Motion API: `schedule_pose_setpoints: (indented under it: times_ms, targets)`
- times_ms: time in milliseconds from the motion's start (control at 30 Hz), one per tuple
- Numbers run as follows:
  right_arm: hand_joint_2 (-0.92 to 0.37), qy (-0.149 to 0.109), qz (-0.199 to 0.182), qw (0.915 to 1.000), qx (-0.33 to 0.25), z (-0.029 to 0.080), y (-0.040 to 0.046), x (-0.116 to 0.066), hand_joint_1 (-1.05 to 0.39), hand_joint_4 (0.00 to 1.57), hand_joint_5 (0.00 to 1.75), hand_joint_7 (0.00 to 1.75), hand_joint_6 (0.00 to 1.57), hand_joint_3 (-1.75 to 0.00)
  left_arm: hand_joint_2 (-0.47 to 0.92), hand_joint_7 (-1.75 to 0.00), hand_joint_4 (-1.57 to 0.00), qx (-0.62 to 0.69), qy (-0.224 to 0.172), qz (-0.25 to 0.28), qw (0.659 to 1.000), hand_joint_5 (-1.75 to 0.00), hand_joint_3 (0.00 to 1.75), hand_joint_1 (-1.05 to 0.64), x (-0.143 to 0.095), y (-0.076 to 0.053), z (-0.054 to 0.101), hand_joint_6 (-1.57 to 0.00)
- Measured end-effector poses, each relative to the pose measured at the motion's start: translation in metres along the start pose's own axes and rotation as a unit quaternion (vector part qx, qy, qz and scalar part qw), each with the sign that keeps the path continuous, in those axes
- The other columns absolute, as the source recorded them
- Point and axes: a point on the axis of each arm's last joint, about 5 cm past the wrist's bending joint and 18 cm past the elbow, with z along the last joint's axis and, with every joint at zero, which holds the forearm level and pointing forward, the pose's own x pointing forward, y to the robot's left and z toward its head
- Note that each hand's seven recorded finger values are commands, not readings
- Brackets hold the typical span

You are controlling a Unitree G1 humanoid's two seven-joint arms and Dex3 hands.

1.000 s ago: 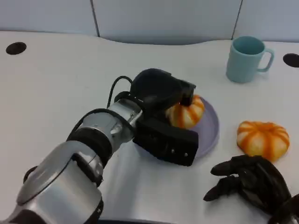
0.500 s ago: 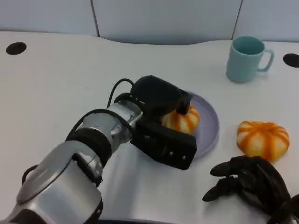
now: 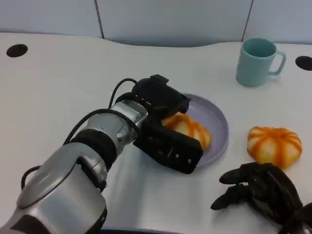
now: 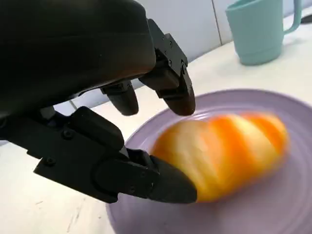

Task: Grasp the bread from the table and place it into the plate.

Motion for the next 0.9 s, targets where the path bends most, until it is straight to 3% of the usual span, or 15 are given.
schedule_pose_setpoints:
  times_ms: [67, 133, 433, 667, 800, 900]
  targets:
    - [-0.92, -0.001, 0.000, 1.0000, -0.001, 0.001, 0.0000, 0.000, -0.65, 1.47, 0.16, 0.01, 1.42, -0.06, 0.92, -0.70, 0.00, 0.004, 0.005, -0.009, 1.000, -0.73, 0.31, -0.92, 0.000, 0.000, 0.000, -0.06]
    - [-0.92, -0.001, 0.000, 1.0000, -0.001, 0.001, 0.0000, 0.000, -0.66, 1.47, 0.16, 0.01, 1.42, -0.06, 0.92, -0.79, 0.00, 0.005, 0.008, -0.015, 1.000, -0.71, 0.31, -0.92, 0.000, 0.000, -0.001, -0.01]
    - [-0.92, -0.001, -0.001, 1.0000, -0.001, 0.001, 0.0000, 0.000, -0.66, 1.47, 0.16, 0.01, 1.42, -0.06, 0.92, -0.87, 0.00, -0.031, 0.012, -0.004, 0.999, -0.79, 0.33, -0.91, -0.001, 0.003, -0.006, 0.00]
    - [-0.92, 0.001, -0.002, 1.0000, 0.001, 0.000, -0.0001, 0.001, -0.66, 1.47, 0.15, 0.01, 1.42, -0.06, 0.92, -0.76, 0.00, -0.204, -0.004, 0.087, 0.975, -0.81, 0.37, -0.84, -0.014, 0.012, -0.030, 0.00]
    - [-0.92, 0.001, -0.001, 1.0000, 0.001, 0.001, -0.0004, 0.001, -0.67, 1.45, 0.14, 0.00, 1.41, -0.08, 0.92, -0.73, 0.00, -0.308, -0.011, 0.118, 0.944, -0.84, 0.39, -0.83, -0.026, 0.003, -0.044, -0.02]
    - [-0.92, 0.002, 0.002, 1.0000, 0.003, 0.000, -0.0011, 0.000, -0.68, 1.46, 0.14, 0.00, 1.41, -0.08, 0.92, -0.66, 0.00, -0.392, -0.028, 0.146, 0.908, -0.90, 0.40, -0.82, -0.041, -0.013, -0.053, -0.06]
